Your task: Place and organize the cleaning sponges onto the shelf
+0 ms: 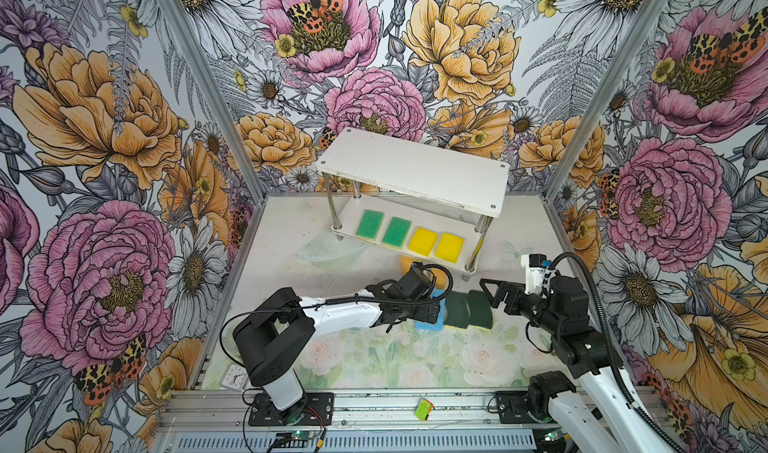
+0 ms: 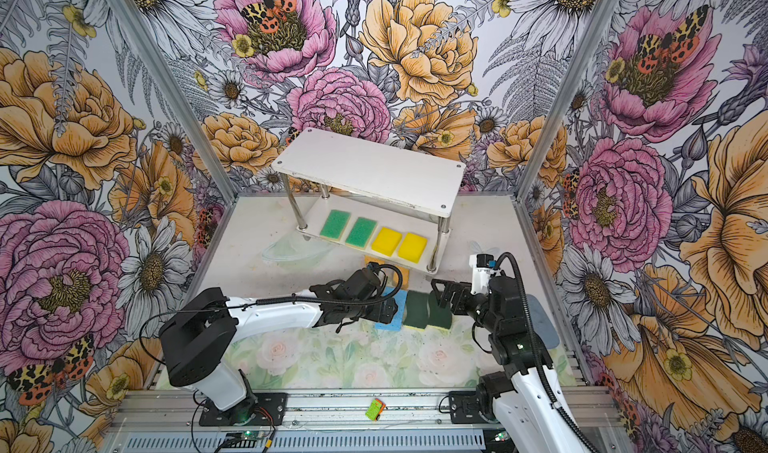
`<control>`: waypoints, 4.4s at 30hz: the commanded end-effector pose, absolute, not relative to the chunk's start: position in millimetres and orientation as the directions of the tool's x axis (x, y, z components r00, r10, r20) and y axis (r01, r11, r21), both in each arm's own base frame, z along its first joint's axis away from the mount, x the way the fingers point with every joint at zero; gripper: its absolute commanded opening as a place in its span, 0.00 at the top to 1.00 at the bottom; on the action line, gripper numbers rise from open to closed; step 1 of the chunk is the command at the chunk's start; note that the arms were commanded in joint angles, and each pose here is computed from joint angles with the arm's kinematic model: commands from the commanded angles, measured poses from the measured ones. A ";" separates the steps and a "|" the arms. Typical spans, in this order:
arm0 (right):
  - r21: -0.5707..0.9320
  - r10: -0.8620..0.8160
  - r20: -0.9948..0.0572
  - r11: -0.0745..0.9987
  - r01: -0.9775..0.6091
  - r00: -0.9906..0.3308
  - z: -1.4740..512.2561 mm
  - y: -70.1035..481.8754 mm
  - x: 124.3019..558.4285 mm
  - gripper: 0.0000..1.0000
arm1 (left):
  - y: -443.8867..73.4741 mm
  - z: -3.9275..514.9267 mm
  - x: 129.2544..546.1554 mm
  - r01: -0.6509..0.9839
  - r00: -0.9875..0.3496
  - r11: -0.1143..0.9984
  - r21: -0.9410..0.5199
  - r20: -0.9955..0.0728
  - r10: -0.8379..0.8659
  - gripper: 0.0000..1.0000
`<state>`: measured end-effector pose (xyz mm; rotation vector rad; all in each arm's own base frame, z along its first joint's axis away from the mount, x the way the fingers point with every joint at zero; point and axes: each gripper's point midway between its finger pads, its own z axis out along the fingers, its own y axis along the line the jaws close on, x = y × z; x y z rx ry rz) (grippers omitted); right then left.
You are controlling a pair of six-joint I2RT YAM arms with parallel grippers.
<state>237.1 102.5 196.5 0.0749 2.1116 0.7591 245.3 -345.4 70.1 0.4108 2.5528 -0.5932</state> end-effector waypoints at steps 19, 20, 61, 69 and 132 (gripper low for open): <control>0.538 0.310 -0.711 0.818 -0.204 -0.632 190.6 102.5 238.3 0.00 | -302.8 29.7 228.8 0.401 -0.816 0.915 0.043 -0.437 0.378 0.01; 0.539 0.311 -0.709 0.817 -0.203 -0.633 190.3 102.5 238.3 0.00 | -297.8 29.2 228.9 0.395 -0.817 0.917 0.056 -0.434 0.379 0.01; 0.540 0.315 -0.706 0.819 -0.194 -0.635 190.4 101.8 240.1 0.00 | -295.7 85.2 219.4 0.490 -0.769 0.859 -0.146 -0.537 0.347 0.01; 0.541 0.315 -0.704 0.818 -0.194 -0.636 190.1 102.0 240.1 0.00 | -286.3 69.7 227.2 0.424 -0.793 0.898 -0.114 -0.526 0.308 0.01; 0.537 0.311 -0.705 0.821 -0.193 -0.637 190.5 102.0 241.7 0.00 | -291.2 52.9 245.2 0.381 -0.781 0.924 -0.039 -0.549 0.299 0.34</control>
